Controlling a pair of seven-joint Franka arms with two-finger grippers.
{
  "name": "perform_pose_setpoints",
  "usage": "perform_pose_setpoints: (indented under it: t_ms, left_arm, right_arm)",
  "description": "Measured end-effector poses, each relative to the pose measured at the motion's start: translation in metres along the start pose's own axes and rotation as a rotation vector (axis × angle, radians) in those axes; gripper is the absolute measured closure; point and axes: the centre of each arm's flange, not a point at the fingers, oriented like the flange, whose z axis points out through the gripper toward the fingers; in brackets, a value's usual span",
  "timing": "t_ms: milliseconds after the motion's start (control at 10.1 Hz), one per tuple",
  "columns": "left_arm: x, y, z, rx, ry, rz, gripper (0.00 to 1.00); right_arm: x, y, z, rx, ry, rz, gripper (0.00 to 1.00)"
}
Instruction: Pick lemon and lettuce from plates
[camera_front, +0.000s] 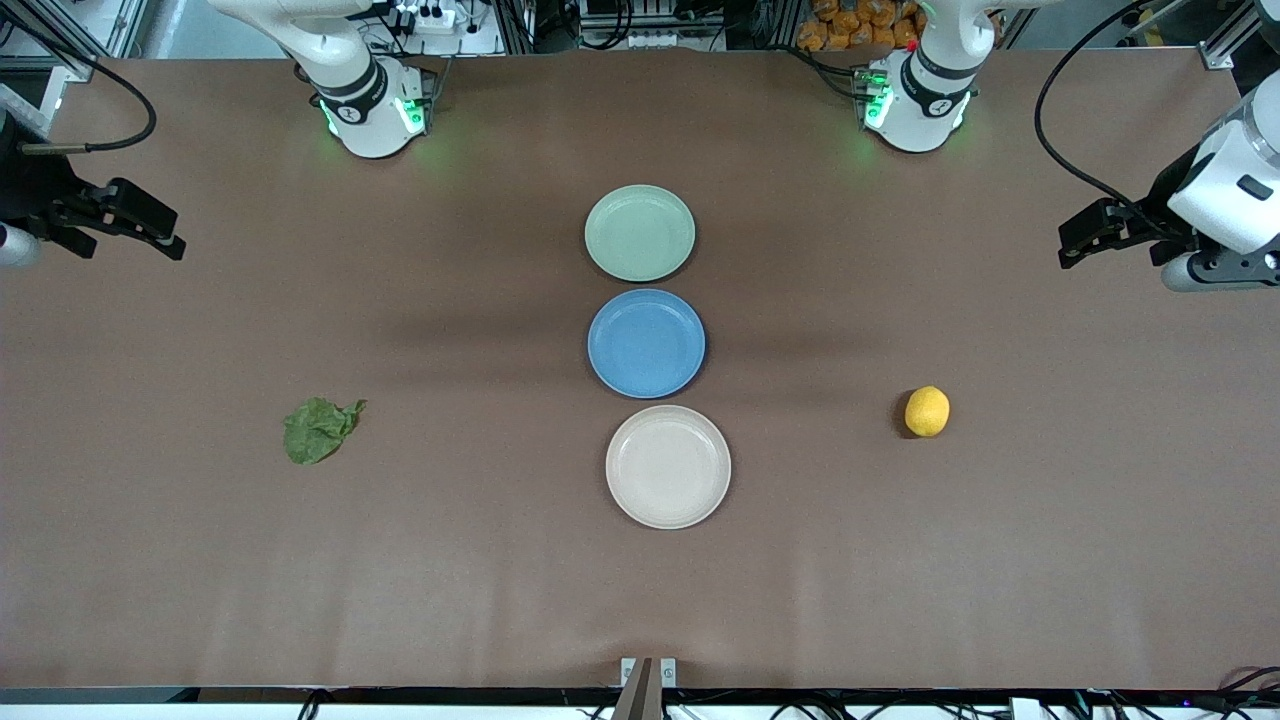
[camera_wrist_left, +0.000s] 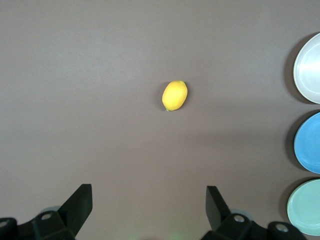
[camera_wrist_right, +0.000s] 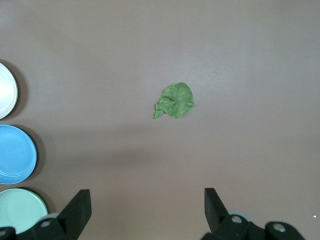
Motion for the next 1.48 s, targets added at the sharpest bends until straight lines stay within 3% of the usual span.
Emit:
perform_pose_setpoints:
  t_ms: [1478]
  left_arm:
    - [0.0001,-0.0012,0.0,0.0,0.0,-0.002,0.0]
  right_arm:
    - [0.0024,0.0039,0.0028,-0.001,-0.003,0.004,0.0]
